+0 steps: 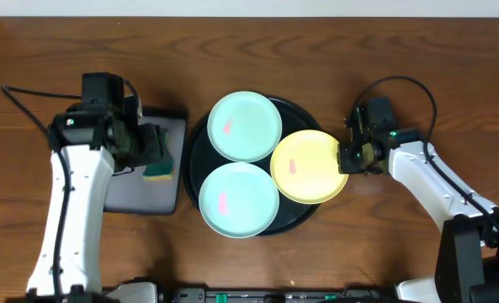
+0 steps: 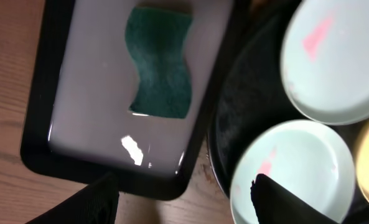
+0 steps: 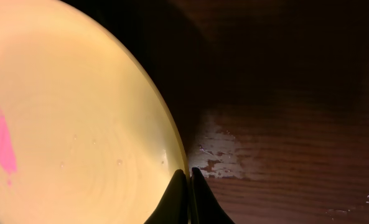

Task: Clean dirty plates on tray and stack at the side
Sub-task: 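Lower left gripper onto the green sponge and grasp it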

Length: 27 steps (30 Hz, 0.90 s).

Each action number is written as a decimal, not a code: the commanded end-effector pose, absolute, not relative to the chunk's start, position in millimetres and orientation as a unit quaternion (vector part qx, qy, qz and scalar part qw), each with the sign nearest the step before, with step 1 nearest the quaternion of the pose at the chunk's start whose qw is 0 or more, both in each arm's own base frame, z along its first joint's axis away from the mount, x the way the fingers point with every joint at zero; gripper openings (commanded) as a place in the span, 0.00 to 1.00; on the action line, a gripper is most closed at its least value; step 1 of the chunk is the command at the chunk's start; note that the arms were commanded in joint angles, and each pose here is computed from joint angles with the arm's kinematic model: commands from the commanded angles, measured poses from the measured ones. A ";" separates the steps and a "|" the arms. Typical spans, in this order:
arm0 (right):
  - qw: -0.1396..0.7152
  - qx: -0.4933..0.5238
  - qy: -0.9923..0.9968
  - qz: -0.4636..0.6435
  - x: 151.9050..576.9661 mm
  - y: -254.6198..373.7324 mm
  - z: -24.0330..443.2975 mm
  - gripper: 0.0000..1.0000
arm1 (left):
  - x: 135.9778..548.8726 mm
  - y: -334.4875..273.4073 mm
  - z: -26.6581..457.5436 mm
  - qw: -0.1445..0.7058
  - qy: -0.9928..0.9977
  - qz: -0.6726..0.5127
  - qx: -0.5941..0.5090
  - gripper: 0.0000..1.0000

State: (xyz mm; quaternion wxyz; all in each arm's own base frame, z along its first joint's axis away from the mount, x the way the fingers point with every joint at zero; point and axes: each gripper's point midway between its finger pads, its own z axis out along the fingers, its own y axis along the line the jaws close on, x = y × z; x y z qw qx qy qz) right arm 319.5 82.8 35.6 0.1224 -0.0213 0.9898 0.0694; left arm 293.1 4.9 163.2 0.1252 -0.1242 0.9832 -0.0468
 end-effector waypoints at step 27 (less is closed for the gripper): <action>0.114 -0.030 0.990 0.079 314.8 91.2 31.3 0.01 | 330.8 22.8 35.0 0.002 0.982 0.008 -0.187 0.65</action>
